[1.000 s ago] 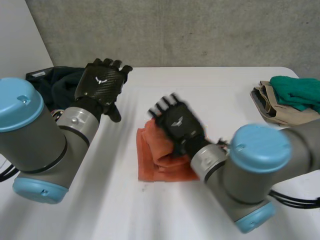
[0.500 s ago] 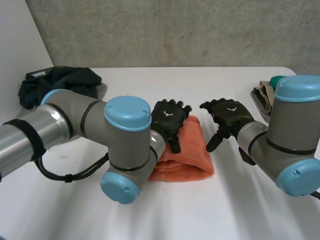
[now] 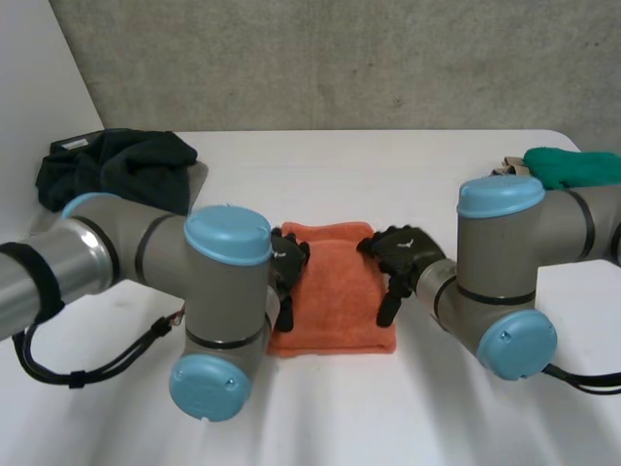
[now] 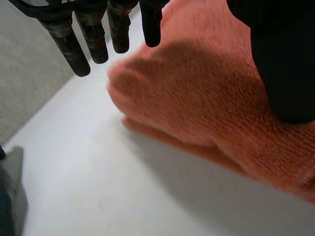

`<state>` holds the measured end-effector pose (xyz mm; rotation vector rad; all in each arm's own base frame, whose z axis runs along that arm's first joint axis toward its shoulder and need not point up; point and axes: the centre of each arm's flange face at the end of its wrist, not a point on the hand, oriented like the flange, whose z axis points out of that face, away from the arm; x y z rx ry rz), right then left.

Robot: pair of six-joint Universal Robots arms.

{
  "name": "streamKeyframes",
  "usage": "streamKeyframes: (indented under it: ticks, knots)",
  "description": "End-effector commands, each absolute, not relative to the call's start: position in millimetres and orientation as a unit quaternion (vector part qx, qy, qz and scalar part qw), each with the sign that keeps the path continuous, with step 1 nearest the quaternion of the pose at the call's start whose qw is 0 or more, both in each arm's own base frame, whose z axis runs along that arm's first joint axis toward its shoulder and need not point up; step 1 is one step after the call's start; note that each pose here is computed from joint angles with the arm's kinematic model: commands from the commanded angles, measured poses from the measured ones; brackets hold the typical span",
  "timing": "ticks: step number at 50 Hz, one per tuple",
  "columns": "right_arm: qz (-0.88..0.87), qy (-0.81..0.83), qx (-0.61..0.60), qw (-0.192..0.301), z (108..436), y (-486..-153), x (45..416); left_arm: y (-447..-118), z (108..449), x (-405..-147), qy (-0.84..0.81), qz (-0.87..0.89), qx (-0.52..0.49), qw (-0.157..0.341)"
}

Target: Fold the laundry.

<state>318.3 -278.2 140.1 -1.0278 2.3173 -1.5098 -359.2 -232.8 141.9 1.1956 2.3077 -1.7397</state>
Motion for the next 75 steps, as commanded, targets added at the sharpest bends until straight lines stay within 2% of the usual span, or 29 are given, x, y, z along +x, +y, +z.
streamKeyframes:
  ticks: [1, 7, 12, 14, 18, 32, 49, 53, 57, 63, 68, 74, 75]
  knots:
    - [-0.576, 0.744, -0.333, 0.066, 192, -272, 311, -246, 206, -356, 0.698, -0.621, 0.354, -0.031]
    - [-0.593, 0.706, -0.38, 0.076, 190, -230, 324, -248, 264, -360, 0.635, -0.669, 0.37, -0.108]
    - [-0.574, 0.701, -0.414, 0.09, 160, -194, 329, -244, 281, -366, 0.602, -0.662, 0.403, -0.193]
    - [-0.573, 0.699, -0.417, 0.092, 151, -189, 329, -240, 283, -368, 0.596, -0.643, 0.419, -0.235]
    - [-0.584, 0.688, -0.42, 0.098, 135, -181, 332, -236, 285, -367, 0.597, -0.615, 0.433, -0.279]
    - [-0.611, 0.664, -0.422, 0.09, 103, -198, 347, -231, 274, -369, 0.609, -0.592, 0.439, -0.292]
    - [-0.665, 0.617, -0.413, 0.085, 111, -220, 366, -229, 277, -370, 0.604, -0.596, 0.44, -0.294]
    - [-0.695, 0.598, -0.391, 0.085, 130, -237, 370, -231, 282, -369, 0.599, -0.603, 0.438, -0.293]
    - [-0.728, 0.582, -0.356, 0.071, 158, -269, 363, -234, 292, -369, 0.59, -0.616, 0.434, -0.291]
    - [-0.794, 0.534, -0.288, 0.033, 219, -332, 340, -237, 306, -371, 0.579, -0.63, 0.422, -0.299]
    - [-0.847, 0.481, -0.227, -0.013, 266, -392, 294, -236, 324, -368, 0.57, -0.644, 0.405, -0.31]
    - [-0.887, 0.423, -0.18, -0.04, 293, -441, 236, -238, 330, -364, 0.569, -0.65, 0.397, -0.311]
    - [-0.893, 0.413, -0.17, -0.051, 295, -455, 214, -238, 330, -364, 0.569, -0.65, 0.397, -0.311]
